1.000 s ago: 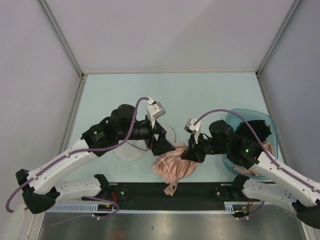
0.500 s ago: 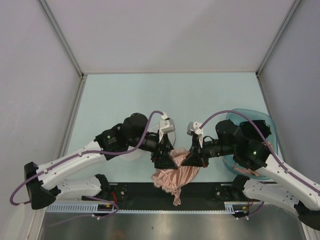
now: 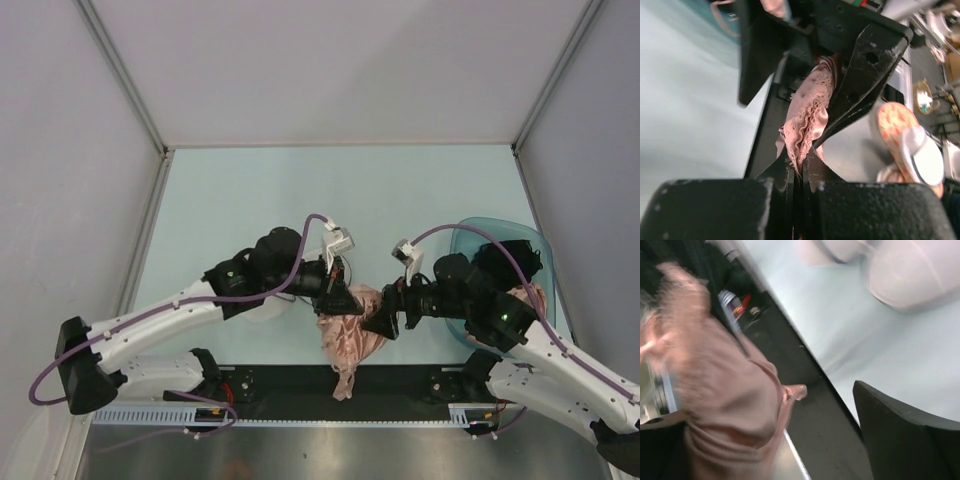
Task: Place the bra in the laundry bag and zip it closed
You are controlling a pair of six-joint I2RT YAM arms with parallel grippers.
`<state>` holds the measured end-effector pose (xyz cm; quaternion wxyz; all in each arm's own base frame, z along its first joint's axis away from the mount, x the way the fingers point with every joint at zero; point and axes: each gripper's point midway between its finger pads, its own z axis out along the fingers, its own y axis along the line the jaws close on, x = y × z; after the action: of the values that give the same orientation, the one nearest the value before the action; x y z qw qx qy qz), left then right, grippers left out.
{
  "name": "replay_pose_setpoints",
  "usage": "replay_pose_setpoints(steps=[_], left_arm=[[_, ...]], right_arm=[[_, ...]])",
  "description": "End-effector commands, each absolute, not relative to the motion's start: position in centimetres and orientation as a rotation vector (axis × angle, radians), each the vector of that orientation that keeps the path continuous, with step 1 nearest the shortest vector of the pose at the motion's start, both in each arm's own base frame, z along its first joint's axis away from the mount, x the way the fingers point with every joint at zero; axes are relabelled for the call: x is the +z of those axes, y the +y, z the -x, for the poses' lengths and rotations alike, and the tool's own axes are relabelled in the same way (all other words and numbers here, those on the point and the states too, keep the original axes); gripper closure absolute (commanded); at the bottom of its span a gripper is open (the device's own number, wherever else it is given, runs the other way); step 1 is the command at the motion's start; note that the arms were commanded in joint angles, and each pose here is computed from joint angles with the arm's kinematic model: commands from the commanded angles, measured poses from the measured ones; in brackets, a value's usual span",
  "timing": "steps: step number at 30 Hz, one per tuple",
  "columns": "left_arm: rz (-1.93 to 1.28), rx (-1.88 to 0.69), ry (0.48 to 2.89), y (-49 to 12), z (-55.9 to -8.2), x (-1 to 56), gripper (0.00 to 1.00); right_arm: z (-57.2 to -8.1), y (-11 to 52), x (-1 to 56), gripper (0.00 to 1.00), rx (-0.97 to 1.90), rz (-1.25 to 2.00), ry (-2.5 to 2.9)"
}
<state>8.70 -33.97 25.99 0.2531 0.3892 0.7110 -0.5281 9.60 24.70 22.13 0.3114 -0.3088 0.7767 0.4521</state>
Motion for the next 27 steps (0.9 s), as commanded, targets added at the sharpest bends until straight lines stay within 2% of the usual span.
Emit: replay_pose_setpoints(steps=[1, 4, 9, 12, 13, 18, 27], left_arm=[[-0.702, -1.353, 2.103, -35.0, -14.3, 21.9, 1.0], [-0.541, -1.307, 2.217, -35.1, -16.5, 18.3, 1.0], [-0.432, -1.229, 2.382, -35.7, -19.2, 11.9, 1.0], [-0.427, -1.199, 2.406, -35.6, -20.1, 10.2, 1.0], [-0.426, -1.192, 2.404, -35.5, -20.5, 10.1, 0.99], [-0.431, -1.209, 2.413, -35.3, -21.2, 9.2, 0.92], [-0.462, -1.194, 2.416, -35.1, -21.1, 8.5, 0.7]], right_arm=[[-13.8, 19.0, 15.9, 0.07, 0.87, 0.054, 2.37], [-14.1, 16.1, 13.4, 0.07, 0.746, -0.234, 2.414], [-13.6, 16.3, 11.7, 0.11, 0.734, -0.221, 2.468], [-13.2, 19.8, 11.9, 0.2, 0.91, -0.086, 2.476], [-12.5, 20.8, 10.8, 0.26, 0.94, -0.031, 2.506], [-13.1, 23.9, 9.7, 0.36, 1.012, -0.009, 2.476], [-13.3, 26.2, 6.9, 0.38, 1.081, -0.063, 2.488]])
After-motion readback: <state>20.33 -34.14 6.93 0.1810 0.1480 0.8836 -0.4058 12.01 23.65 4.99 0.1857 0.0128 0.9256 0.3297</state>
